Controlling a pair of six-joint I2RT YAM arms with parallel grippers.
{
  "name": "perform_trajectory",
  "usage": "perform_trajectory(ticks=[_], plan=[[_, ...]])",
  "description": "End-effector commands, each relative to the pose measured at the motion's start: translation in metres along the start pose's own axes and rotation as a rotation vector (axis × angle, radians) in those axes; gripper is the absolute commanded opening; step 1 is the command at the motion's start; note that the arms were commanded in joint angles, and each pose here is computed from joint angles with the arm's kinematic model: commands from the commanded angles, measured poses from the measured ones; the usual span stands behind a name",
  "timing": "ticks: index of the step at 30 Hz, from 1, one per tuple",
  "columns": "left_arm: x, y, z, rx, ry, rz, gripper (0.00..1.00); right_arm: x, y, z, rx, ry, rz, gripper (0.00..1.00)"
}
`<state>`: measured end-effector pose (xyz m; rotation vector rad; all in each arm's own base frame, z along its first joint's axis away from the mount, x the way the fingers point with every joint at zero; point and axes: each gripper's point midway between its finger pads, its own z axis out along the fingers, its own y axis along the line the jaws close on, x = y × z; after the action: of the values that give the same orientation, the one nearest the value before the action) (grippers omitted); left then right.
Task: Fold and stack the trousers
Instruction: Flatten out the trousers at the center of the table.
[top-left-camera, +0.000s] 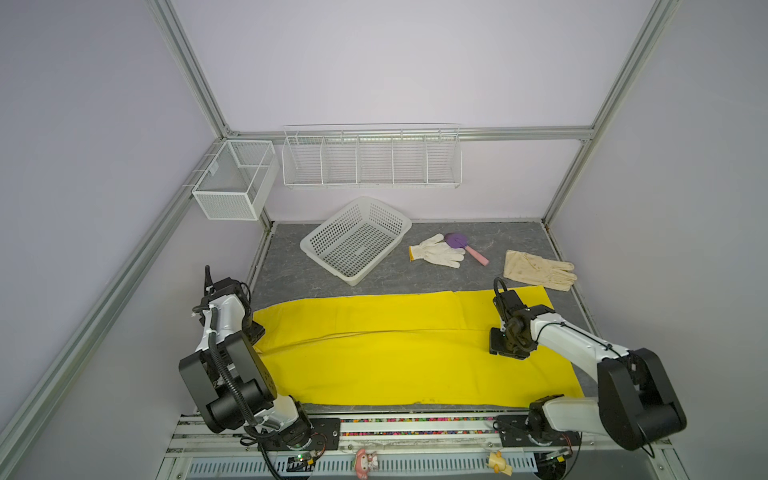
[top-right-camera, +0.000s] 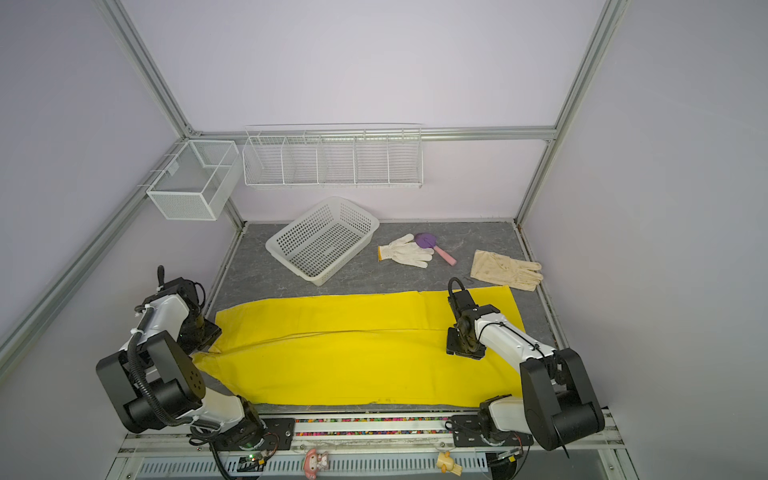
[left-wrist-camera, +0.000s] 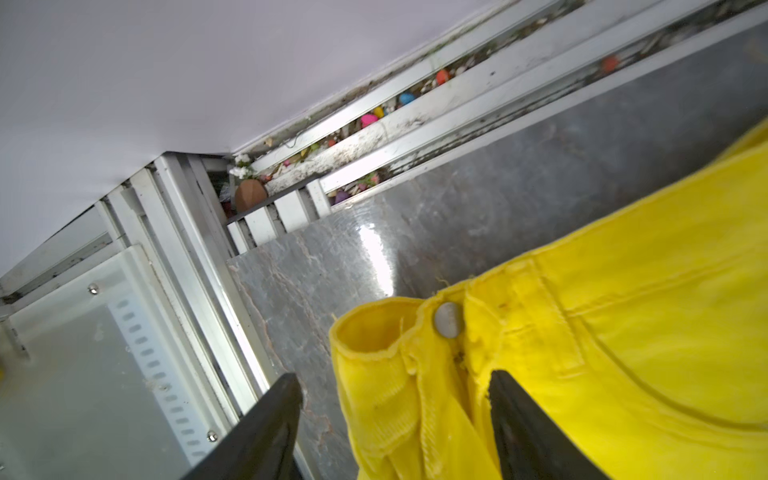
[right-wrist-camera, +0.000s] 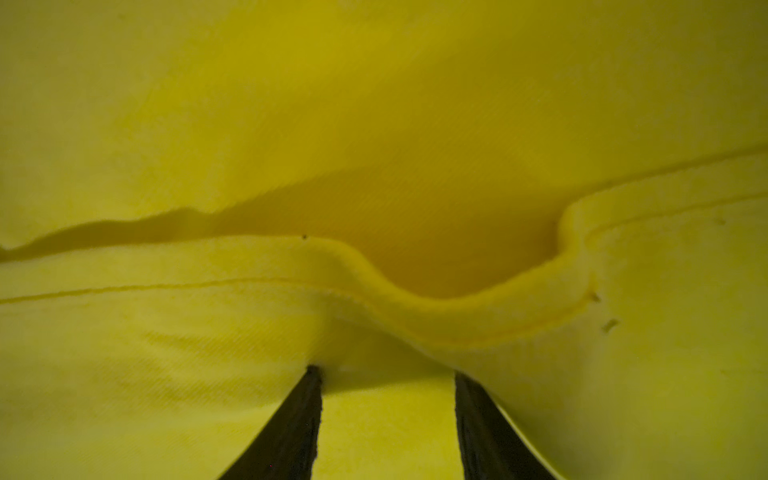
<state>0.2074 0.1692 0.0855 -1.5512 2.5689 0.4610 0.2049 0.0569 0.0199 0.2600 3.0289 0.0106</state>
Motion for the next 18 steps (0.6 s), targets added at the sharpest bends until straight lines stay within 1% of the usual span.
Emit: perform_trajectory(ticks=[1, 3, 5, 6, 8, 11, 12, 14, 16, 18], plan=[[0.001, -0.009, -0.032, 0.132, 0.002, -0.036, 0.73, -0.015, 0.005, -0.02, -0.009, -0.068, -0.061, 0.54], [0.014, -0.016, -0.036, 0.2, 0.042, -0.043, 0.73, -0.026, 0.021, -0.032, -0.079, -0.116, -0.118, 0.55], [0.028, -0.026, -0.032, 0.264, 0.089, -0.048, 0.72, -0.032, 0.034, -0.042, -0.127, -0.153, -0.179, 0.55], [0.035, -0.034, -0.027, 0.31, 0.115, -0.04, 0.71, -0.033, 0.04, -0.044, -0.147, -0.166, -0.206, 0.55], [0.042, -0.046, -0.021, 0.357, 0.138, -0.029, 0.67, -0.034, 0.053, -0.045, -0.194, -0.177, -0.241, 0.55], [0.05, -0.059, -0.01, 0.355, 0.163, 0.013, 0.62, -0.038, 0.071, -0.041, -0.244, -0.183, -0.274, 0.55], [0.054, -0.062, -0.002, 0.355, 0.178, 0.016, 0.6, -0.041, 0.078, -0.04, -0.261, -0.19, -0.28, 0.55], [0.062, -0.065, 0.013, 0.352, 0.203, 0.019, 0.57, -0.045, 0.087, -0.036, -0.274, -0.193, -0.283, 0.55], [0.067, -0.062, 0.028, 0.312, 0.217, 0.027, 0.55, -0.047, 0.089, -0.027, -0.271, -0.176, -0.275, 0.55], [0.066, -0.054, 0.042, 0.24, 0.201, 0.043, 0.54, -0.045, 0.086, -0.015, -0.245, -0.151, -0.269, 0.55]])
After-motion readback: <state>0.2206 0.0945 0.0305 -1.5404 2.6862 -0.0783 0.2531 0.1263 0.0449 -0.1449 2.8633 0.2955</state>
